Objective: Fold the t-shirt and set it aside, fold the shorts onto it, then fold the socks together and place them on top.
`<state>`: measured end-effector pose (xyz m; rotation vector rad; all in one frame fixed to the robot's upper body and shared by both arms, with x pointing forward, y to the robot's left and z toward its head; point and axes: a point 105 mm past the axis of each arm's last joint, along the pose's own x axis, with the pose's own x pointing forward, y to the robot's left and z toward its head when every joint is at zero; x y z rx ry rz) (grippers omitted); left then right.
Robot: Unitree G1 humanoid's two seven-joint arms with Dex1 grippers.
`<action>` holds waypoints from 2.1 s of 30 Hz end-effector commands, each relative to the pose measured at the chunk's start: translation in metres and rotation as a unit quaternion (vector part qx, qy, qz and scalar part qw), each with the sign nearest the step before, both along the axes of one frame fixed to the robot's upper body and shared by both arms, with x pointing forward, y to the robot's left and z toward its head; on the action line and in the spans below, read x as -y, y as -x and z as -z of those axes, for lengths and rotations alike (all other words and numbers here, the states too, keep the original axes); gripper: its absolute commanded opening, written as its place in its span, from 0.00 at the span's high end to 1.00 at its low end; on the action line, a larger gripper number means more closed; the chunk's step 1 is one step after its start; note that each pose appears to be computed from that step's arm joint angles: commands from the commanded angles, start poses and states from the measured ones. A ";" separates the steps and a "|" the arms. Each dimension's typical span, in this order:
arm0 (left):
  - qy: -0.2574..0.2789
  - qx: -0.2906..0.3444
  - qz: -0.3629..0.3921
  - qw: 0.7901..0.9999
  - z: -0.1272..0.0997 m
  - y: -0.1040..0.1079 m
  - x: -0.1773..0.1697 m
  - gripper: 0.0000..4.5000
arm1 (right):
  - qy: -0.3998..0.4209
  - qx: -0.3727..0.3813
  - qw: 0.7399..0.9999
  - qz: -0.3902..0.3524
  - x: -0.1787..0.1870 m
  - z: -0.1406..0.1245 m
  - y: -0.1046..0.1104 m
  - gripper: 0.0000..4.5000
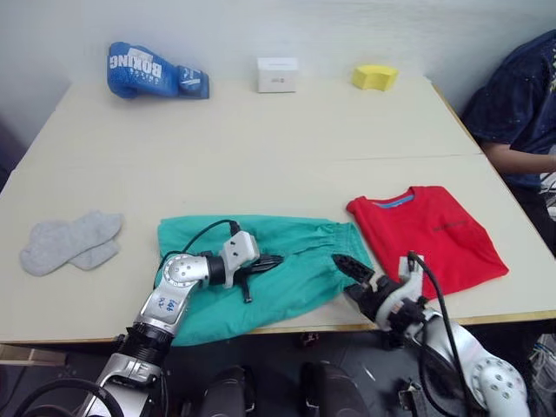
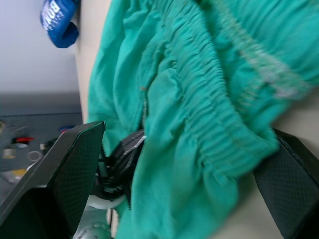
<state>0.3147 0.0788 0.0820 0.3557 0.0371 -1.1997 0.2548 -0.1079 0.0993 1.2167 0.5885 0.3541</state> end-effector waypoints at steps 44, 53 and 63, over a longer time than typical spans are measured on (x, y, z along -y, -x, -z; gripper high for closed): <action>0.028 -0.062 -0.177 0.982 -0.013 -0.011 -0.047 1.00 | 0.481 0.510 0.706 -0.095 -0.086 -0.070 -0.047 0.99; 0.024 -0.055 -0.178 0.982 -0.014 -0.013 -0.056 1.00 | 0.396 0.468 0.771 -0.176 -0.110 -0.049 -0.038 0.86; 0.125 -0.030 -0.191 0.973 -0.044 0.021 -0.094 1.00 | 0.159 0.526 0.747 -0.375 -0.087 -0.090 0.012 0.09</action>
